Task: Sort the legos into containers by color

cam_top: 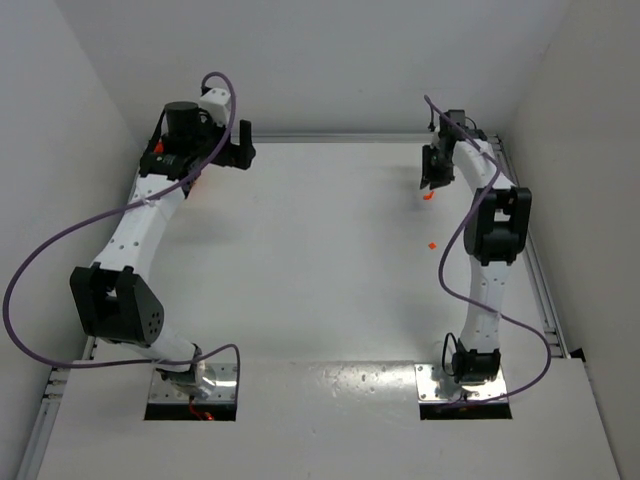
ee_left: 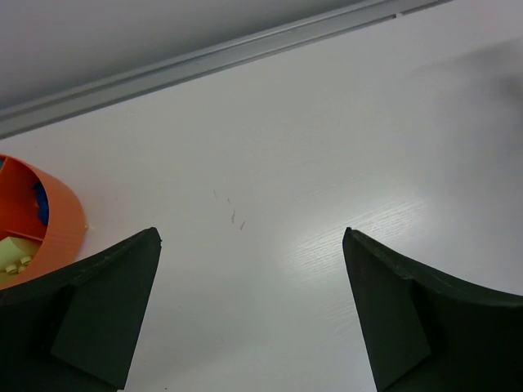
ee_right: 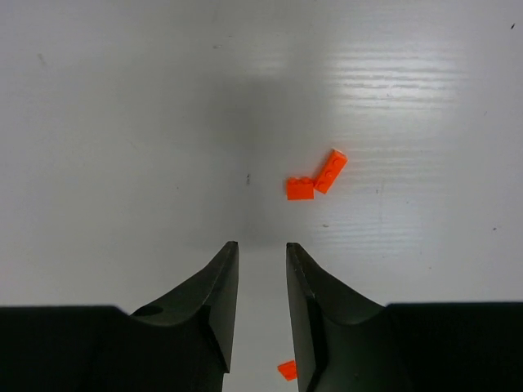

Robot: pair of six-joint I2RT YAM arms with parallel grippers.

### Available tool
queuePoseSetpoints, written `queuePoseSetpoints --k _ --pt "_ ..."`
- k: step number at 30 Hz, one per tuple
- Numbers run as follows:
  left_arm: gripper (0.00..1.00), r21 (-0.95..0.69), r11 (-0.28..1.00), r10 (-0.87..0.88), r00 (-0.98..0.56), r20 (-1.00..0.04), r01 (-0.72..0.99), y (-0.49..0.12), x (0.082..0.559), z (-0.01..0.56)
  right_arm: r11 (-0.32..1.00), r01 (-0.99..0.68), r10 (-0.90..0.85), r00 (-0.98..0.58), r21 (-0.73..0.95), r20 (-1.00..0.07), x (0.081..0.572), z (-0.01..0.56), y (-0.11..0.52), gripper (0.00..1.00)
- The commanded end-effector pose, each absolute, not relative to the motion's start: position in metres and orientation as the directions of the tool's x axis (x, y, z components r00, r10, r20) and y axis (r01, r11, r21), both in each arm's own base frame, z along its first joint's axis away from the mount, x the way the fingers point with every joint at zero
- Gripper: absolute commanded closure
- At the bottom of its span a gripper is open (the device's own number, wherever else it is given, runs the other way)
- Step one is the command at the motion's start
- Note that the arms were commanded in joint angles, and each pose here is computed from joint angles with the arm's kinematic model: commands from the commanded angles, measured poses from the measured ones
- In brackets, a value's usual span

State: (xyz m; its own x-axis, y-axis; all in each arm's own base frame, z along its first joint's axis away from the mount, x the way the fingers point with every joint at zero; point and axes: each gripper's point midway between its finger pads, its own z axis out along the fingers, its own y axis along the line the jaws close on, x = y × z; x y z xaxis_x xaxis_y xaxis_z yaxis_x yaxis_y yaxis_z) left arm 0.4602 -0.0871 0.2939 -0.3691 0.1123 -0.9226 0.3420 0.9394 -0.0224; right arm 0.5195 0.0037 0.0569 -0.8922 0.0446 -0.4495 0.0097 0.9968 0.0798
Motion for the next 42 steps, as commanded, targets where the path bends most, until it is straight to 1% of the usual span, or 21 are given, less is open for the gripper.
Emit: queuePoseSetpoints --k 1,5,7,10,11,13,18,25,30,31,33,36,37,38,40,41,42 --pt "0.00 -0.059 0.958 0.019 -0.266 -0.964 0.281 -0.081 0.461 0.336 0.984 0.153 0.179 -0.856 0.094 -0.484 0.532 0.053 0.002 0.70" --pt "0.00 -0.068 0.961 0.012 -0.286 -0.958 0.268 -0.080 0.460 0.327 0.972 0.235 0.219 -0.854 0.026 -0.471 0.535 0.035 -0.013 0.70" --pt "0.00 -0.070 0.961 0.013 -0.296 -0.955 0.267 -0.079 0.460 0.322 0.962 0.273 0.240 -0.844 0.001 -0.479 0.535 0.036 -0.020 0.70" --pt "0.00 -0.070 0.961 0.013 -0.296 -0.955 0.267 -0.079 0.460 0.322 0.950 0.313 0.275 -0.827 0.004 -0.490 0.539 0.032 -0.022 0.65" --pt "0.00 -0.070 0.961 0.013 -0.296 -0.955 0.267 -0.079 0.460 0.322 0.947 0.321 0.284 -0.828 0.006 -0.483 0.538 0.027 -0.021 0.65" --pt "0.00 -0.079 0.961 0.004 -0.299 -0.954 0.264 -0.080 0.460 0.322 0.947 0.321 0.284 -0.834 0.003 -0.473 0.537 0.021 -0.021 0.64" --pt "0.00 -0.078 0.964 0.005 -0.307 -0.952 0.255 -0.078 0.460 0.317 0.936 0.352 0.311 -0.816 0.008 -0.487 0.542 0.024 -0.027 0.64" --pt "0.00 -0.078 0.964 0.005 -0.307 -0.952 0.255 -0.079 0.463 0.315 0.935 0.355 0.320 -0.821 0.017 -0.472 0.548 0.009 -0.025 0.64" --pt "0.00 -0.072 0.958 0.017 -0.305 -0.952 0.278 -0.082 0.462 0.315 0.928 0.374 0.337 -0.825 0.010 -0.454 0.547 -0.004 -0.036 0.65" --pt "0.00 -0.072 0.958 0.017 -0.305 -0.952 0.278 -0.082 0.462 0.315 0.927 0.374 0.337 -0.829 0.007 -0.447 0.546 -0.009 -0.036 0.69" --pt "0.00 -0.065 0.958 0.026 -0.311 -0.950 0.281 -0.081 0.461 0.311 0.924 0.382 0.345 -0.831 0.003 -0.436 0.542 -0.013 -0.041 0.71" --pt "0.00 -0.059 0.955 0.035 -0.308 -0.951 0.292 -0.082 0.461 0.311 0.926 0.378 0.346 -0.838 0.009 -0.421 0.537 -0.020 -0.039 0.79" --pt "0.00 -0.062 0.955 0.036 -0.320 -0.947 0.291 -0.082 0.460 0.306 0.928 0.372 0.347 -0.836 0.025 -0.425 0.539 -0.015 -0.036 0.83" --pt "0.00 -0.066 0.951 0.036 -0.320 -0.947 0.302 -0.084 0.459 0.306 0.928 0.371 0.344 -0.837 0.020 -0.425 0.538 -0.015 -0.041 0.91" --pt "0.00 -0.058 0.951 0.047 -0.326 -0.944 0.305 -0.084 0.456 0.300 0.938 0.345 0.330 -0.851 0.040 -0.409 0.536 -0.018 -0.036 1.00" --pt "0.00 -0.062 0.945 0.047 -0.322 -0.946 0.320 -0.086 0.452 0.302 0.942 0.331 0.322 -0.854 0.049 -0.410 0.535 -0.014 -0.034 1.00" --pt "0.00 -0.052 0.936 0.068 -0.323 -0.944 0.348 -0.089 0.450 0.298 0.947 0.317 0.312 -0.867 0.053 -0.389 0.528 -0.016 -0.031 1.00"
